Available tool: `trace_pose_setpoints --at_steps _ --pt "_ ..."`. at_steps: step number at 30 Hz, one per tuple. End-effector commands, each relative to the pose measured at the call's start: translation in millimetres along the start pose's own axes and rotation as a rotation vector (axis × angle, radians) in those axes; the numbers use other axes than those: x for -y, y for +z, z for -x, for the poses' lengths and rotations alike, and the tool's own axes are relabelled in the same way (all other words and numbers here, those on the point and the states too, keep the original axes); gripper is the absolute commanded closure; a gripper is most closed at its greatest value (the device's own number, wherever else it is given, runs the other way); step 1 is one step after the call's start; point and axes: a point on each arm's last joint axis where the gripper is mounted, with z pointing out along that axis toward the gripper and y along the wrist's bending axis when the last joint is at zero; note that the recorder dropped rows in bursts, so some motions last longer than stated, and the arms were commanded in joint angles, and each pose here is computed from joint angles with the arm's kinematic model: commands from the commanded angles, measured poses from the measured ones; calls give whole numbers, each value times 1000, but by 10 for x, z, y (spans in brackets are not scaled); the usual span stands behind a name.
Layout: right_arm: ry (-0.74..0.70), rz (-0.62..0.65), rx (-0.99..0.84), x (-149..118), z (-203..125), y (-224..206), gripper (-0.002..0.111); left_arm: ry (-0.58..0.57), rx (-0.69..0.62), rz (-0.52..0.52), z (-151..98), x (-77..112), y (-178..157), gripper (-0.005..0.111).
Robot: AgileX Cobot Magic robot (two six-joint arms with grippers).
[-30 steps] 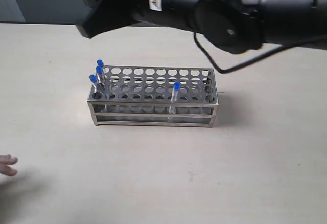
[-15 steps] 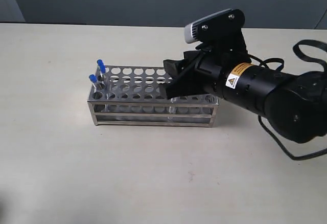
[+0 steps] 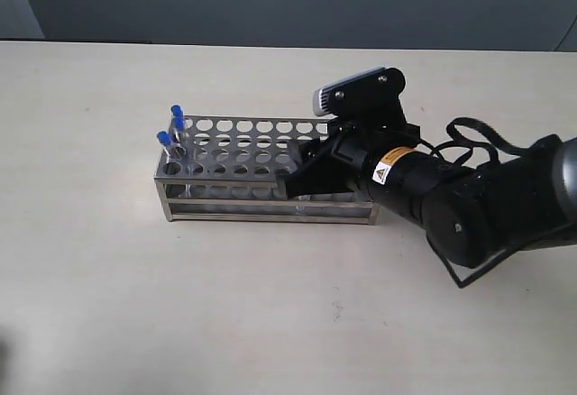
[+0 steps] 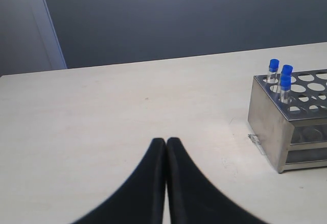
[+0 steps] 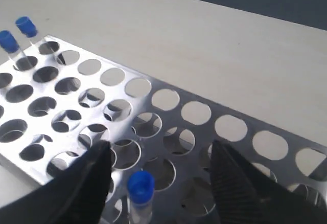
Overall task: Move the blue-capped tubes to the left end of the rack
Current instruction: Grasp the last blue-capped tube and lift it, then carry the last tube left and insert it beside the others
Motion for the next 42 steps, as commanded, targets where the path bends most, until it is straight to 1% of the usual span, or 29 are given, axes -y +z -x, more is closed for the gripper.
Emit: trace_pose_setpoints --at_steps 1,3,4,13,14,20,25,27,31,35,38,42 --pt "1 -20 5 34 -65 52 52 2 14 -5 27 2 -2 106" --pt "-1 -21 1 36 -87 67 54 2 14 -5 27 2 -2 106" --pt "-1 -22 0 37 -98 75 57 2 14 -5 27 2 -2 106" --pt "-4 -31 31 44 -126 118 107 2 14 -5 27 2 -2 106" --pt "-3 -31 37 44 -116 114 109 2 14 -5 27 2 -2 106" --pt "-19 -4 104 14 84 2 109 2 14 -5 27 2 -2 106" --pt "-42 30 207 -22 411 -186 109 2 14 -5 27 2 -2 106" --pt "-80 72 234 -74 573 -224 109 2 14 -5 27 2 -2 106" --pt "-106 214 278 -242 841 -171 109 2 14 -5 27 2 -2 106" --pt "-135 308 309 -469 996 -19 109 2 14 -5 27 2 -2 106" --pt "-178 356 298 -679 1012 139 109 2 14 -5 27 2 -2 106" --pt "-217 392 227 -939 922 371 109 2 14 -5 27 2 -2 106"
